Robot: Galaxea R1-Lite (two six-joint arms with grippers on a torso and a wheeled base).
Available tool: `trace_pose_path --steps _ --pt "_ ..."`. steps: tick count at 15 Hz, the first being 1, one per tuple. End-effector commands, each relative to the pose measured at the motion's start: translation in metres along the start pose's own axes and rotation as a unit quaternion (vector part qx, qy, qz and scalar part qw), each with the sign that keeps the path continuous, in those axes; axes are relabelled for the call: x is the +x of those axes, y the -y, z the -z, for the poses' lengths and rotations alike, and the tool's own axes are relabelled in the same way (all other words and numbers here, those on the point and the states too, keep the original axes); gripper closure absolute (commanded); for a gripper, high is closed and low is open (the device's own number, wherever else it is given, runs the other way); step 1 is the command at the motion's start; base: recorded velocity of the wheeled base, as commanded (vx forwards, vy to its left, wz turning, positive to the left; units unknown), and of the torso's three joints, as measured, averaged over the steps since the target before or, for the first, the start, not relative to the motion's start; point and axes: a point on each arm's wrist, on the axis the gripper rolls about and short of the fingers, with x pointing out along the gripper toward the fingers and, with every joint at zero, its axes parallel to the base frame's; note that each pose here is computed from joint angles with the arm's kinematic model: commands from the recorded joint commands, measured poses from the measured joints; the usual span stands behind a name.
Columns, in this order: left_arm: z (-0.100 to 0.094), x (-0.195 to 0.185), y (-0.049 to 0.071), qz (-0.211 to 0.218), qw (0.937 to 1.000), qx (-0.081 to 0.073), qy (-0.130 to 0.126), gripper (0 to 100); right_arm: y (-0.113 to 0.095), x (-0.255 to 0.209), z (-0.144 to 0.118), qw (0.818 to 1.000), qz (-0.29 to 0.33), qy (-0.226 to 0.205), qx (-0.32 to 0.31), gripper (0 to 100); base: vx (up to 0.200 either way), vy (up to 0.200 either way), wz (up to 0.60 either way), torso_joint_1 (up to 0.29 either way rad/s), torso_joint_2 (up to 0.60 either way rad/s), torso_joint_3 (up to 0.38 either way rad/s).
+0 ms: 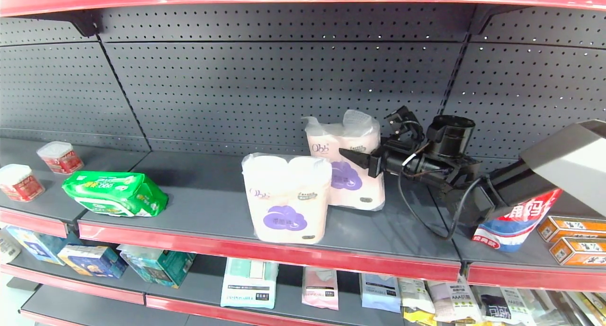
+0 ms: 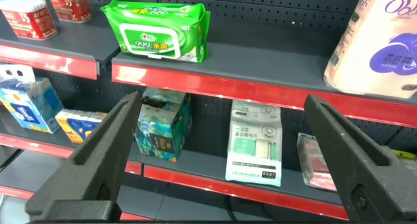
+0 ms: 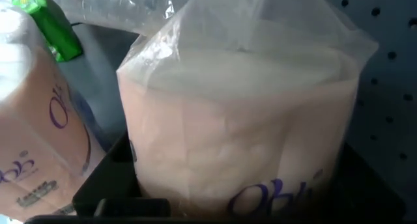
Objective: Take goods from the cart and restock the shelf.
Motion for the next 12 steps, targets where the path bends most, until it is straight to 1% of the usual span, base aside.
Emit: trace_pose_path --steps 1,4,6,7,9,12 --pt "0.0 0.0 0.0 0.0 1.0 0.0 0.0 0 -0.001 -0.002 0.01 1.0 -0.001 -0.01 0.006 100 0.0 0.0 0.0 0.0 0.0 0.0" --pt "0.0 0.0 0.0 0.0 1.0 0.0 0.0 0 -0.003 0.001 0.018 1.0 -0.017 -0.002 0.002 100 0.0 0.0 0.0 0.0 0.0 0.0" --pt "0.0 0.0 0.0 0.0 1.0 0.0 0.0 0 -0.002 -0.009 0.029 1.0 -0.017 -0.022 0.001 100 0.0 0.0 0.0 0.0 0.0 0.0" --pt "0.0 0.0 0.0 0.0 1.0 0.0 0.0 0 0.0 -0.016 0.033 0.999 -0.025 -0.03 -0.01 100 0.0 0.0 0.0 0.0 0.0 0.0" --pt "0.0 0.0 0.0 0.0 1.0 0.0 0.001 0 0.001 -0.028 0.035 0.998 -0.037 -0.036 -0.027 100 0.0 0.0 0.0 0.0 0.0 0.0" --pt "0.0 0.0 0.0 0.0 1.0 0.0 0.0 0 0.002 -0.028 0.033 0.998 -0.04 -0.032 -0.034 100 0.0 0.0 0.0 0.0 0.0 0.0"
